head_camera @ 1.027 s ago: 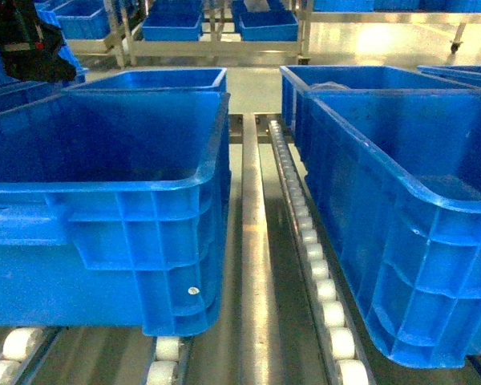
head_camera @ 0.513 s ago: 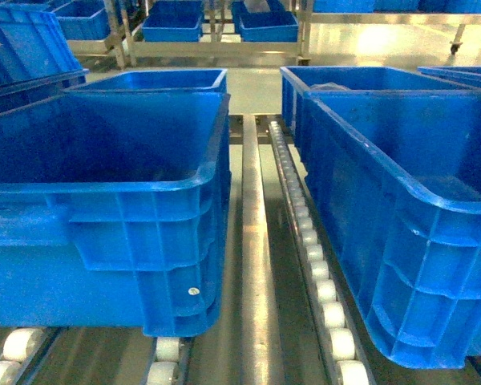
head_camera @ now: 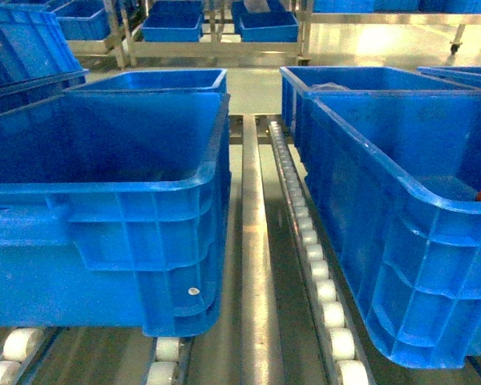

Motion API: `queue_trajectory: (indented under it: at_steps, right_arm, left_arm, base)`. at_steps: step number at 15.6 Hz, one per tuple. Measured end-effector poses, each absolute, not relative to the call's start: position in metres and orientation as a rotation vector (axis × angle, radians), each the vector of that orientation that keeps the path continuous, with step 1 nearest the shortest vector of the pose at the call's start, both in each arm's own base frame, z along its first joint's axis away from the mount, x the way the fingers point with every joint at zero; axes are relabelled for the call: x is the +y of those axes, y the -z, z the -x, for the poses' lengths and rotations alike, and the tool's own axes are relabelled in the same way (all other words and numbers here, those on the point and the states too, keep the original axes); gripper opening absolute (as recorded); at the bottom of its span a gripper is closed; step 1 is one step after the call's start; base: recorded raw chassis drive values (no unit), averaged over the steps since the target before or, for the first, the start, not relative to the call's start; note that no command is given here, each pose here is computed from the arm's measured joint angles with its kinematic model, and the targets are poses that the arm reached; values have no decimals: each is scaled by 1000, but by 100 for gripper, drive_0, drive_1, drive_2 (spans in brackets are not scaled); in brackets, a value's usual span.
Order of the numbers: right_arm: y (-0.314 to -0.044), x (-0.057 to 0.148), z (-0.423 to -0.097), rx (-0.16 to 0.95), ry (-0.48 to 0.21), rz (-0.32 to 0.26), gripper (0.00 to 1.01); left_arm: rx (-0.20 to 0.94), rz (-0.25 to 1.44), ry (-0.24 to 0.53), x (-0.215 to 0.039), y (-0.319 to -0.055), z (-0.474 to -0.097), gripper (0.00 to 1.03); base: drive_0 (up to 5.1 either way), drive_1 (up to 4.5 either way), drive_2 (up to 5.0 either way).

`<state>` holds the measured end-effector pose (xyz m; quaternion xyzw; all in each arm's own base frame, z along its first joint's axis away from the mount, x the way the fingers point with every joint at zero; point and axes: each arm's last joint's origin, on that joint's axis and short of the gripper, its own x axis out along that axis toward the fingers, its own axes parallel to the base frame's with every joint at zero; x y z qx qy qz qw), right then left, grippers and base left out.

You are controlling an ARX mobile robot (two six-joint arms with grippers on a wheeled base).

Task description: Sort blue parts and orange caps into right shelf containers

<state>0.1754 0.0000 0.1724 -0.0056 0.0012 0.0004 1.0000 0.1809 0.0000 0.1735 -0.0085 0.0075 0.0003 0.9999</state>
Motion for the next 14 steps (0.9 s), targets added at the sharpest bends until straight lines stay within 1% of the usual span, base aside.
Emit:
queue_trajectory:
  at_steps: [1,2,3,5,7,14]
  right_arm:
    - [-169,0,-171,-24,-1,11,2]
    - [-163,0,-168,16,-1,11,2]
    - [-161,0,-156,23,-1,11,2]
    - [-164,0,-148,7,-1,11,2]
    - [-164,0,-141,12,-1,11,2]
    - [-170,0,-122,-10,-1,11,2]
  left_arm:
    - [2,17,0,0,-172,-176,2]
    - [-23,17,0,0,-169,-172,2]
    - [46,17,-1,0,-157,-159,2]
    - [5,17,0,0,-165,-152,2]
    - [17,17,-1,0,-162,-144,2]
    - [-10,17,0,0,-170,-124,2]
  base:
    - [0,0,0]
    - [0,0,0]
    - [0,0,0]
    - [0,0,0]
    - [0,0,0]
    - [0,0,0]
